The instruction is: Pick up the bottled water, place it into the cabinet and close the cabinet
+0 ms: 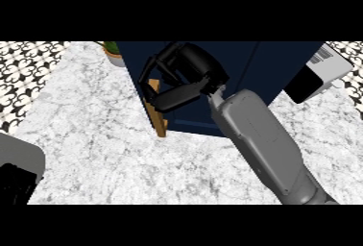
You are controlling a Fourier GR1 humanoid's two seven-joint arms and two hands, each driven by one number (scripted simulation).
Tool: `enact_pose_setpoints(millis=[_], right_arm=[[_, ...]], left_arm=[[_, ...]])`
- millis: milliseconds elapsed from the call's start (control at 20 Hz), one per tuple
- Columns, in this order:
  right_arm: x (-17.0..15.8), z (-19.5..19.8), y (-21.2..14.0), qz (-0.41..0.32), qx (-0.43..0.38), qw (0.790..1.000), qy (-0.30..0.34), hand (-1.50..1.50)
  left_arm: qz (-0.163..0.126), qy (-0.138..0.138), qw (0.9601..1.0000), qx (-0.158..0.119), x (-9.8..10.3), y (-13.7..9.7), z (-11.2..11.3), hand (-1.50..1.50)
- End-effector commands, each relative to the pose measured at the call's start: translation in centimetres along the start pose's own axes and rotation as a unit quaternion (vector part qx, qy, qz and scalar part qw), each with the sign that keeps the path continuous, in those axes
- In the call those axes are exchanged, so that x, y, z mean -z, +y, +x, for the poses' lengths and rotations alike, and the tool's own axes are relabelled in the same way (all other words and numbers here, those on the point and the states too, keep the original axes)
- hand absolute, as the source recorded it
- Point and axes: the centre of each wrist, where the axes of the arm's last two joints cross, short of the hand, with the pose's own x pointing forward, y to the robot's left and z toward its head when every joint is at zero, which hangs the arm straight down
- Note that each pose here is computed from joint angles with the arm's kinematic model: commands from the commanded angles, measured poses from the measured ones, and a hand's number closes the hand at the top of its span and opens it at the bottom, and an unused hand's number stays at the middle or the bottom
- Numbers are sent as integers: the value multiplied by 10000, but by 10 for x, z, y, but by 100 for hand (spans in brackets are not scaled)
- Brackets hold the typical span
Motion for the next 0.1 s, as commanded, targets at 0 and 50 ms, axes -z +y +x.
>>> enact_pose_setpoints(millis=[0, 50], right_arm=[[-19, -14, -68, -1281, -62, 9901, 575, 150], [-17, -11, -72, -1314, -119, 9898, 532, 150]], left_arm=[[42, -71, 10000, 56, 2, -1, -3, 150], [-93, 31, 10000, -2, 0, -5, -1, 150]])
